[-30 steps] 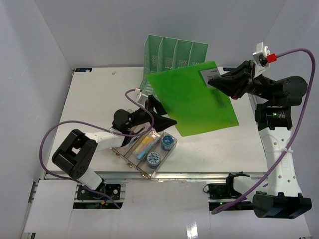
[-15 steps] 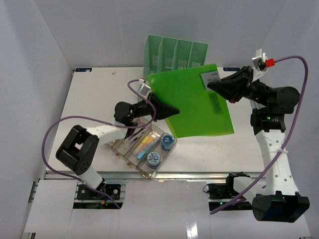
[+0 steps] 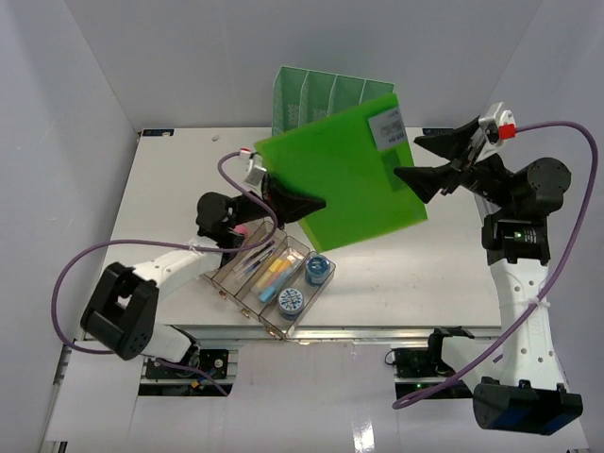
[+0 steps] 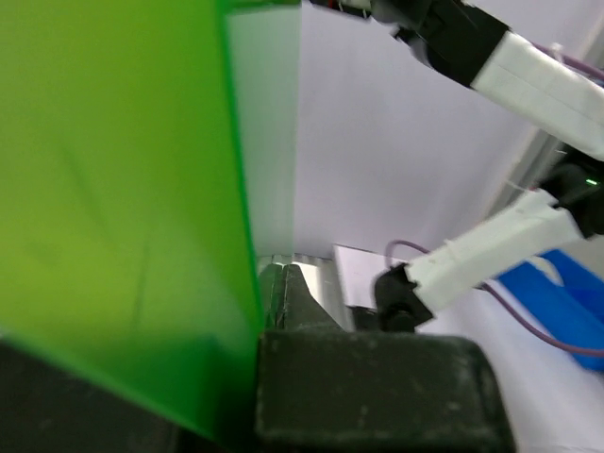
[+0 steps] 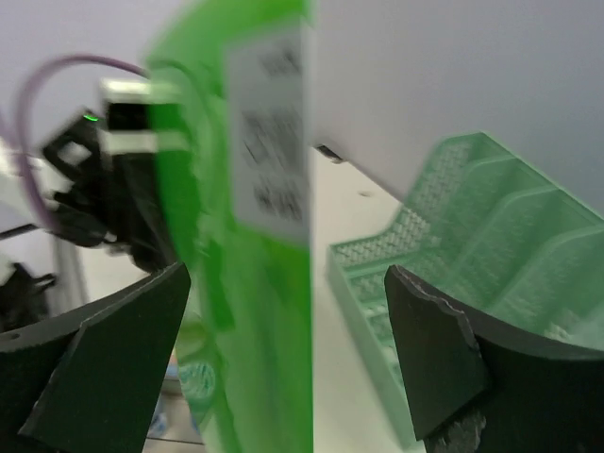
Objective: Organize the desk
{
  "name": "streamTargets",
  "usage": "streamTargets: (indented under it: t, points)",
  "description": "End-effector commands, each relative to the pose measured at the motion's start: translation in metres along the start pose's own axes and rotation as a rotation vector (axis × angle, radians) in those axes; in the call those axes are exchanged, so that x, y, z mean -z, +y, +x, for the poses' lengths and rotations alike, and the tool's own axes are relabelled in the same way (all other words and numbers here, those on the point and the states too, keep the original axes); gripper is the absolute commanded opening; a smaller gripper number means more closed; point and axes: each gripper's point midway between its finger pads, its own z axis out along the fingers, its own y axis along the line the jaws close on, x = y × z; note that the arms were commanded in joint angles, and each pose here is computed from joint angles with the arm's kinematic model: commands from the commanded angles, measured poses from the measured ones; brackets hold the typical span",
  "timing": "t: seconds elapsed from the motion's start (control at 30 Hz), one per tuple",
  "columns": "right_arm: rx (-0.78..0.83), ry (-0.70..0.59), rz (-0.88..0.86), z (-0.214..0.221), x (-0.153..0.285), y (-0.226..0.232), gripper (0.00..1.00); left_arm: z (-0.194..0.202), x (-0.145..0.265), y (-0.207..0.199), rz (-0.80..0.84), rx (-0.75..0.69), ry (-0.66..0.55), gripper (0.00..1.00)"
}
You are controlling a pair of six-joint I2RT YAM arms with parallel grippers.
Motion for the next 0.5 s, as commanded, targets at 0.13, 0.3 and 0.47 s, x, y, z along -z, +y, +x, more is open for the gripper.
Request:
streamTargets:
  t: [0.13,0.3,0.47]
  points:
    - [0.120,0.093,0.553,0.068,0.070,-0.082,0.90,-0.086,0.032,0.084,-0.547,-0.319,-0.042,0.00]
    - [0.046,0.199,0.559,0.154,0.088,-0.079,0.90,-0.119,0.040,0.134,-0.789,-0.398,-0.035,0.00]
    - [0.085,0.173,0.563,0.179,0.104,-0.072,0.90,-0.128,0.051,0.164,-0.928,-0.451,-0.022,0.00]
